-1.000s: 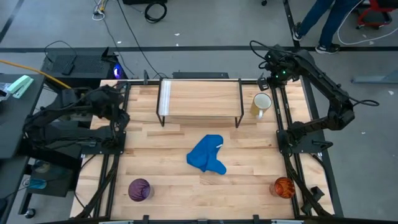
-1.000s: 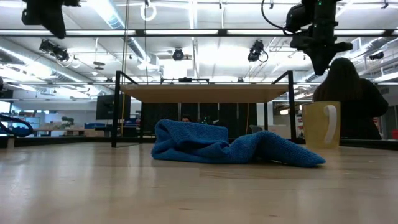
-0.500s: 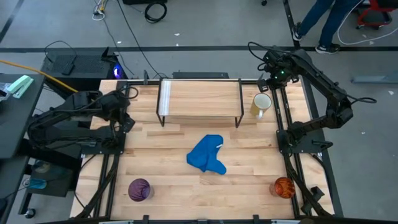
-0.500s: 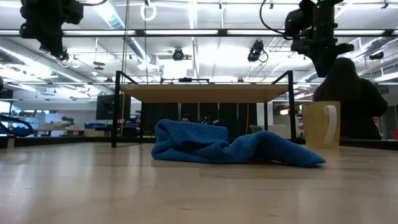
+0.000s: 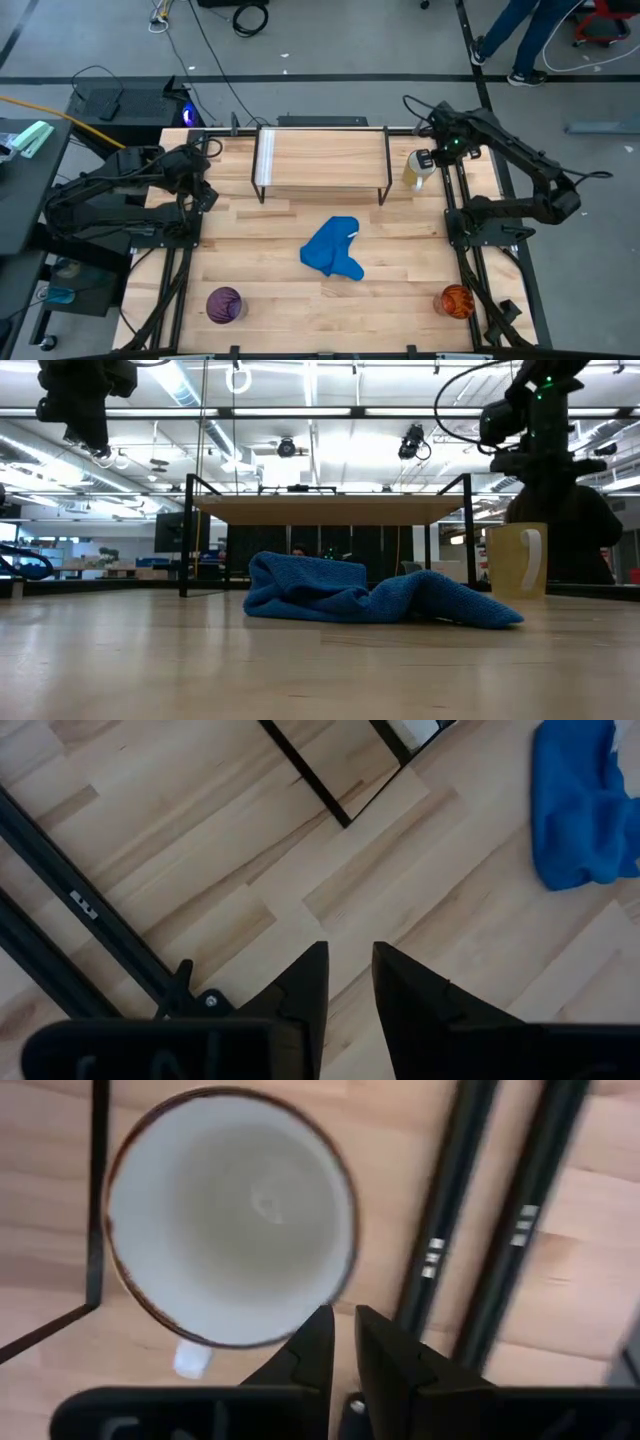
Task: Stack small to large cups/mugs on shelf
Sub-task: Move the yellow mug to the center of the table
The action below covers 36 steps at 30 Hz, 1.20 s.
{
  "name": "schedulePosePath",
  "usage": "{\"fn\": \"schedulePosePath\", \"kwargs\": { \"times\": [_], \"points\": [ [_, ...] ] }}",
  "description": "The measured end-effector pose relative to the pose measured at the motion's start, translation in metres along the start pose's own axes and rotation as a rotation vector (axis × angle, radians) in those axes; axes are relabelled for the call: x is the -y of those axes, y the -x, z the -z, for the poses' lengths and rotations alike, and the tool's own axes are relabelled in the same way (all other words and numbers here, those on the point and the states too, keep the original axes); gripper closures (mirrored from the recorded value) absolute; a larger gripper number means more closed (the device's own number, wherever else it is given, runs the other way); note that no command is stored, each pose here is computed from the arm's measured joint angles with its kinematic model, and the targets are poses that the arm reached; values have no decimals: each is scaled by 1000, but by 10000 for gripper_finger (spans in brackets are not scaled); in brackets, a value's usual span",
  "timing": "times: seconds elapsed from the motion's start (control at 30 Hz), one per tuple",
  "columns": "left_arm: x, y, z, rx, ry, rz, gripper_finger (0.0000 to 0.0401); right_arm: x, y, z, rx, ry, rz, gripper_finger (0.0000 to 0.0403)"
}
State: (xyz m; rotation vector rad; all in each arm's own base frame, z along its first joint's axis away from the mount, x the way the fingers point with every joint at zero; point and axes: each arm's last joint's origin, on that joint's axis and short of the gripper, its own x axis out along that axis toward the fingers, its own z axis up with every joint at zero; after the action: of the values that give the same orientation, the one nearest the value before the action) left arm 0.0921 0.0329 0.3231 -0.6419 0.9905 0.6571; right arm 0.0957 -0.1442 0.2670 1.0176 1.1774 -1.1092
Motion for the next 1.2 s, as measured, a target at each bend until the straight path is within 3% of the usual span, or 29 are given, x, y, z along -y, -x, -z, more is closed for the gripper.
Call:
{"fn": "schedulePosePath", "kwargs": {
  "times": [0.33,1.2],
  "points": [
    [0,0,0,0,1,0,305,-4,-6,-8,62,-3,-34,350],
    [1,0,-1,11,6,7,302,-4,-34,-33,-15,-57,22,350]
  ]
}}
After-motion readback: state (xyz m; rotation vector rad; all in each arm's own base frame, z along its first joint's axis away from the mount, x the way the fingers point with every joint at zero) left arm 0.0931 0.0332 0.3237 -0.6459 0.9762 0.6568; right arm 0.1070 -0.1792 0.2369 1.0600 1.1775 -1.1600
